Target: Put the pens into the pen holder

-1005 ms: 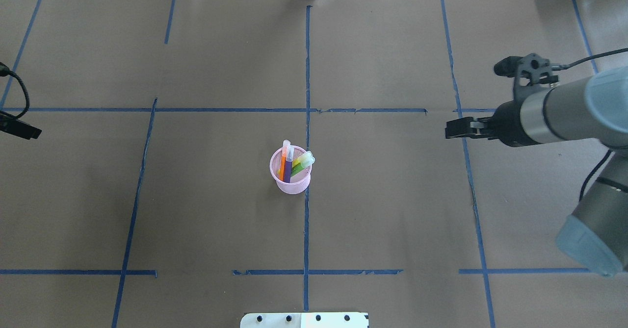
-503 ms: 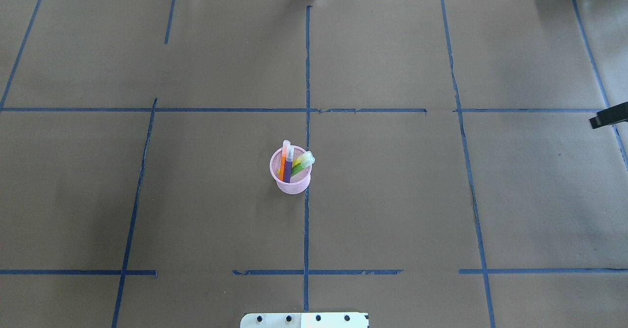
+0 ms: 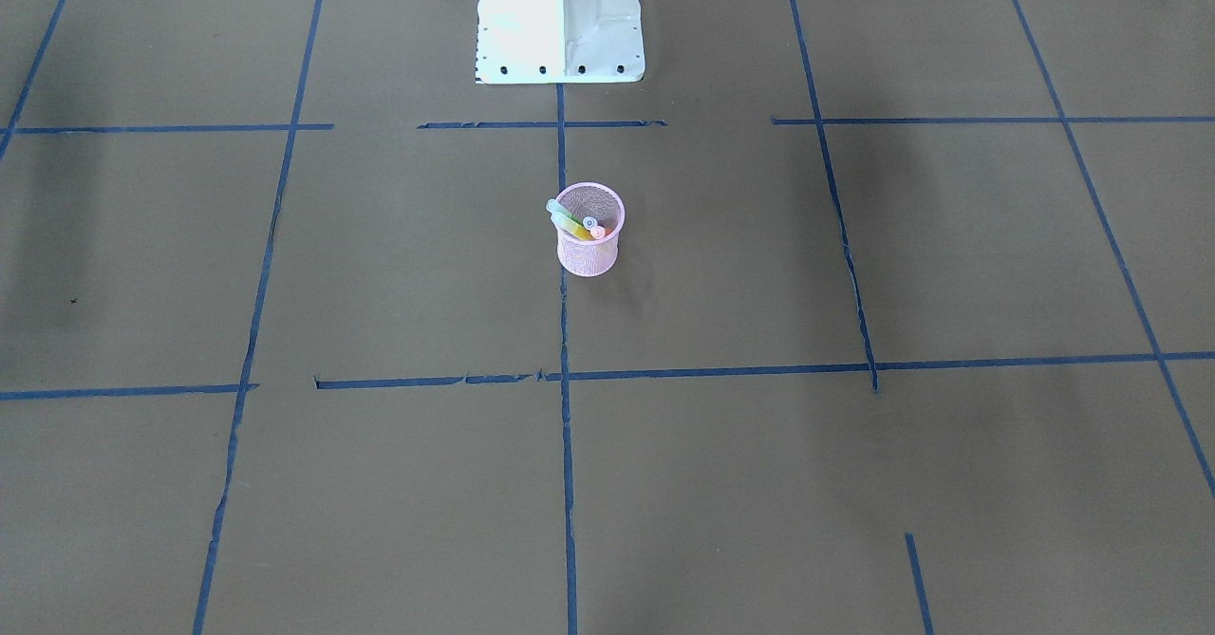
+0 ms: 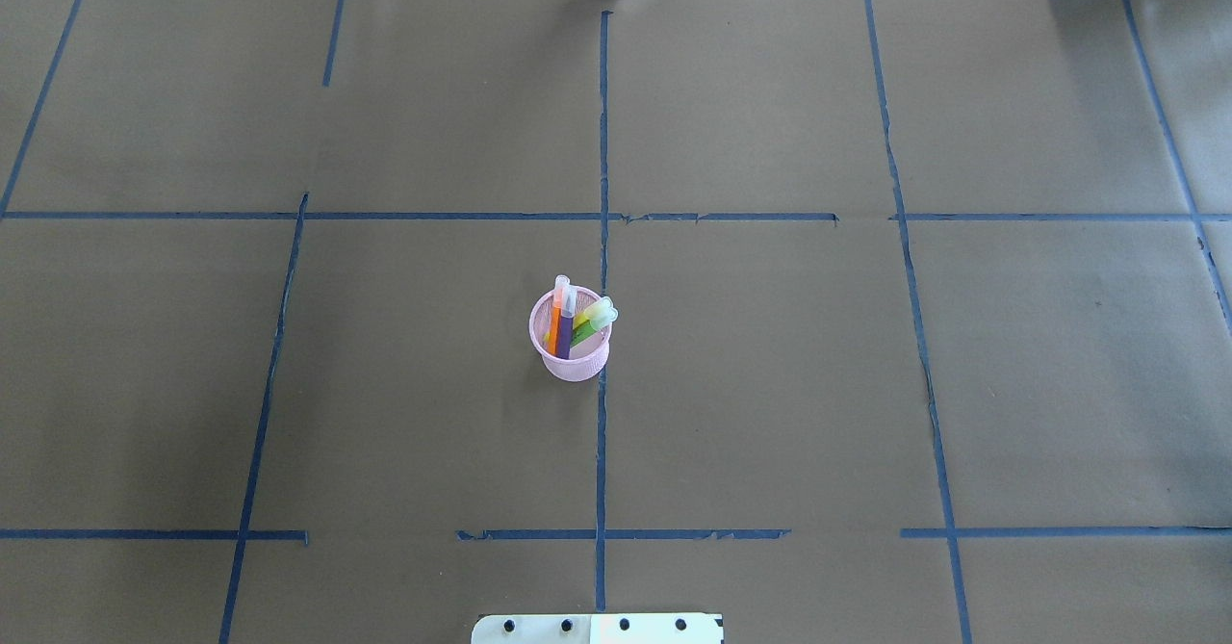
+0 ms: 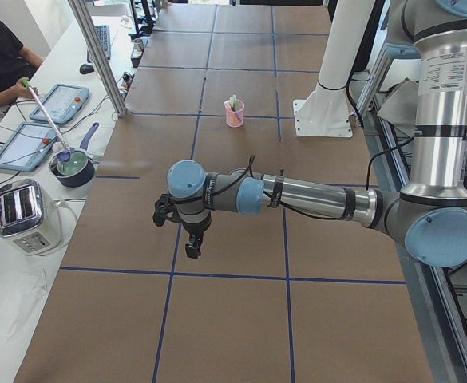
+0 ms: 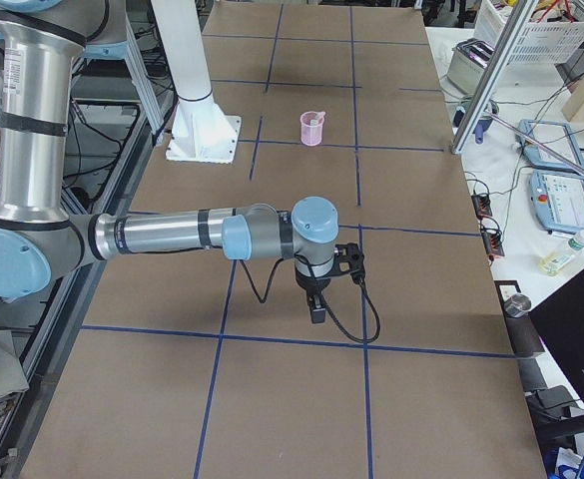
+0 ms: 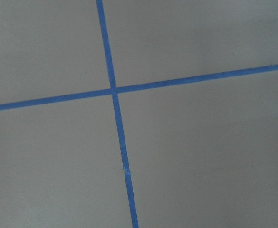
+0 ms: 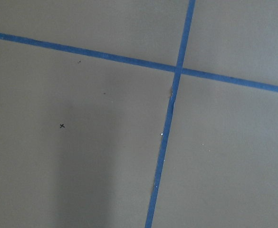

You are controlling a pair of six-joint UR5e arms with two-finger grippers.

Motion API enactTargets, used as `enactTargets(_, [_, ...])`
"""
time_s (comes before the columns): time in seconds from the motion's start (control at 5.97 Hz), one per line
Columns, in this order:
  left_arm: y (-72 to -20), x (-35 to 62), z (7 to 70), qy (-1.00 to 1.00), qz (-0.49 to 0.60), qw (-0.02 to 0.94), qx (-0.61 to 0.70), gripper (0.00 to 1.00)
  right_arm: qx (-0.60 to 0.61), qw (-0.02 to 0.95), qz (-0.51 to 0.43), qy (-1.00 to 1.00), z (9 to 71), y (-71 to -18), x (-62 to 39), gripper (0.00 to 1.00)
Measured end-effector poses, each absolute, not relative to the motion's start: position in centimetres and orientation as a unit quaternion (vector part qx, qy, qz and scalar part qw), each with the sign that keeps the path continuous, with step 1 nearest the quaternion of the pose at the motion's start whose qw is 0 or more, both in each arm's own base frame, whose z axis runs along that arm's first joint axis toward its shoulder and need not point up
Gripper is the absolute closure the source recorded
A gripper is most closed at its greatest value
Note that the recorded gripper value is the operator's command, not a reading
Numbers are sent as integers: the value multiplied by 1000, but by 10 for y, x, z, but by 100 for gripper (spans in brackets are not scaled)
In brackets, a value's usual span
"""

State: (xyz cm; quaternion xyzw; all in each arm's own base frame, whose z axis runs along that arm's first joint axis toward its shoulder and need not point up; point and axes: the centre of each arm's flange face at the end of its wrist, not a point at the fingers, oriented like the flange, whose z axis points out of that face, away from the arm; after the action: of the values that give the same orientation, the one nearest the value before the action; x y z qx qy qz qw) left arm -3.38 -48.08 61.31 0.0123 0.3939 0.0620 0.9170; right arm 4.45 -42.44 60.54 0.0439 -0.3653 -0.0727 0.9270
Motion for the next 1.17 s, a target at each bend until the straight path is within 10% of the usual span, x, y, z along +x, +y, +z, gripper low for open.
enactTargets(1.17, [-458, -37, 609, 396, 62, 916, 26, 0, 34, 923, -64, -379, 620, -417, 50, 0])
